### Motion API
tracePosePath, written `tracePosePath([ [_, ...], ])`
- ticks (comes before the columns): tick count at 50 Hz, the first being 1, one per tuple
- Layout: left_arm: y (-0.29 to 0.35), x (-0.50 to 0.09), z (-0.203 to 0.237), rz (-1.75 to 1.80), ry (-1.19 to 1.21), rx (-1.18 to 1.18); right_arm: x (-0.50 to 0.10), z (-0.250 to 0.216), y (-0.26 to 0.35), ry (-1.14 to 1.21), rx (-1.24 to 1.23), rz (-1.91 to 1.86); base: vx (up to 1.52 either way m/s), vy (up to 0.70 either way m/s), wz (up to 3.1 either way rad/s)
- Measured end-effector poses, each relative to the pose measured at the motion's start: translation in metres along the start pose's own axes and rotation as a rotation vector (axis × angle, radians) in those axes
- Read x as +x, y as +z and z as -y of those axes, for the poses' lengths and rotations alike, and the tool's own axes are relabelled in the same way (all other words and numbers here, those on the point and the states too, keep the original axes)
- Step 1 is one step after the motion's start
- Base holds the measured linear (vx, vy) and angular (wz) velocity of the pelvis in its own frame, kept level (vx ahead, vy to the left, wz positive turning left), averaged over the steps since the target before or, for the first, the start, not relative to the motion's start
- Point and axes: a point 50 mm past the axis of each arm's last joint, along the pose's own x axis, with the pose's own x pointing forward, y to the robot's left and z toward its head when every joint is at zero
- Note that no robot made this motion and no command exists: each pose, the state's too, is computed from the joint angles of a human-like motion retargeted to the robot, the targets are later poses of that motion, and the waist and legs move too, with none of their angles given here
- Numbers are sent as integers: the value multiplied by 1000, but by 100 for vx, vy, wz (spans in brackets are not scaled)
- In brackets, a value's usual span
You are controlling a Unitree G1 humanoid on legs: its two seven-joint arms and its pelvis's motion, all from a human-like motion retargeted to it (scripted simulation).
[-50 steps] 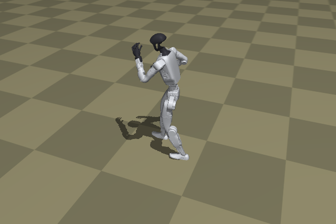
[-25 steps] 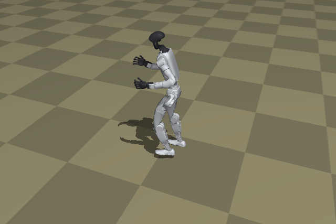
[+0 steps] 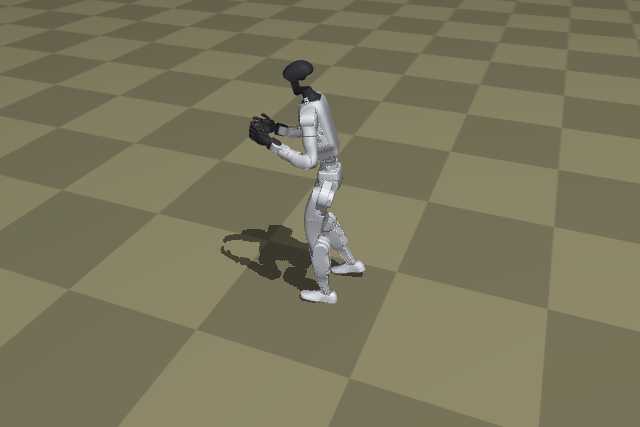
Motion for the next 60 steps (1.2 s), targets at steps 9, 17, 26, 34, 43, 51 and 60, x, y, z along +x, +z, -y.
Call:
tracePosePath([
  [9,-8,-97,-61,-340,189,-96,77,-97,119,498,23,625,-81,-3,-16],
  [17,5,-26,-29,-9,216,-130,45,-43,19,127,178,114,-68,3,53],
  [26,87,99,55,523,-224,51,-94,43,-49,46,7,-532,-81,24,63],
  [34,44,79,37,245,-206,-24,-79,57,-33,-227,72,-388,-66,10,-18],
  [43,-25,-79,-49,-399,31,9,18,10,20,15,-48,112,-66,-4,-4],
  [51,-23,-124,-73,-482,212,98,27,21,-21,94,-400,-34,-63,-5,-22],
  [60,7,19,-23,95,51,203,-91,63,-20,15,-347,-368,-65,12,147],
])
